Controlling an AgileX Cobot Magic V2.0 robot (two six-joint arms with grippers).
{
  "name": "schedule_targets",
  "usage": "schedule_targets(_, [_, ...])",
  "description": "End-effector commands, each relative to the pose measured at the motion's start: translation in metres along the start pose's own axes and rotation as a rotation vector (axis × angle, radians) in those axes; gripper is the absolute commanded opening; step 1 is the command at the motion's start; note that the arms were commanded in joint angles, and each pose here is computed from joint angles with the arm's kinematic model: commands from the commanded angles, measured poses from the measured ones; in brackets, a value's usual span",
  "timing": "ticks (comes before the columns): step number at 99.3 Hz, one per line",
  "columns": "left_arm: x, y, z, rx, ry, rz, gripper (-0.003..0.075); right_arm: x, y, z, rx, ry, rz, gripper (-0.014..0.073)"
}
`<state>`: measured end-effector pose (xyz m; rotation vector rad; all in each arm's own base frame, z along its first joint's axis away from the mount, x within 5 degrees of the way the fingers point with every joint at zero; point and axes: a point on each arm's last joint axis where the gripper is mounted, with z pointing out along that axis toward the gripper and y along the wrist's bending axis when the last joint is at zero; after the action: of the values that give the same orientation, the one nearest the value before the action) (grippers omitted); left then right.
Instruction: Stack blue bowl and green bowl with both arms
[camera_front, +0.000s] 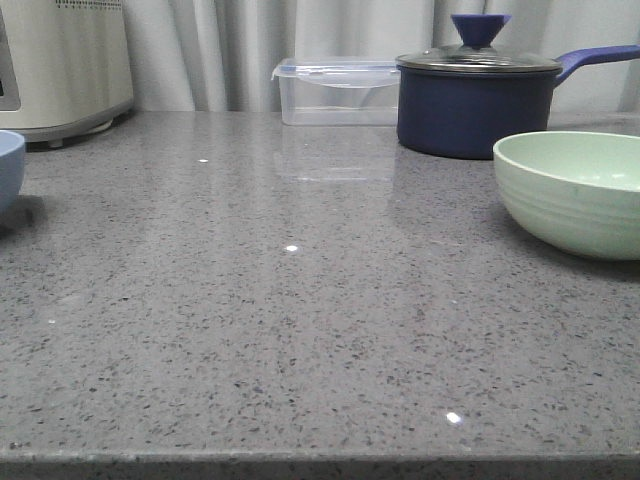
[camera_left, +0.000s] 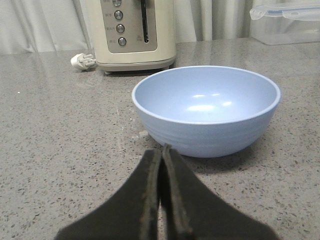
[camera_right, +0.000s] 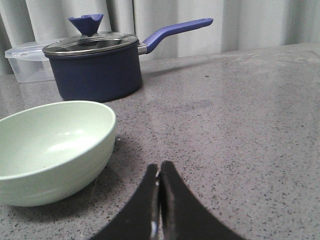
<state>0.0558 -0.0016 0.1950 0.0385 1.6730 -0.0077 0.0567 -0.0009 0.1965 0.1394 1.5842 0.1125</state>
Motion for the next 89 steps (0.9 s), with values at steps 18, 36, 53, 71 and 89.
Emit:
schedule_targets(18, [0.003, 0.000, 0.000, -0.002, -0.092, -0.012, -0.0020, -0.008, 0.001, -0.002, -0.009, -0.098, -0.016, -0.0066])
schedule_targets(36, [0.001, 0.000, 0.000, -0.002, -0.109, -0.012, -0.0020, -0.008, 0.001, -0.002, -0.009, -0.098, -0.016, -0.0066])
schedule_targets(53, [0.000, 0.000, 0.000, -0.003, -0.121, -0.012, -0.0020, -0.008, 0.001, -0.002, -0.009, -0.099, -0.016, -0.0066])
schedule_targets(71, [-0.004, 0.000, -0.001, -0.004, -0.167, -0.012, -0.0020, -0.011, 0.002, -0.002, -0.015, -0.132, -0.016, -0.0066])
schedule_targets(89, [-0.007, 0.000, -0.002, -0.005, -0.199, -0.012, -0.0020, -0.017, 0.003, -0.003, -0.026, -0.199, -0.016, -0.0066])
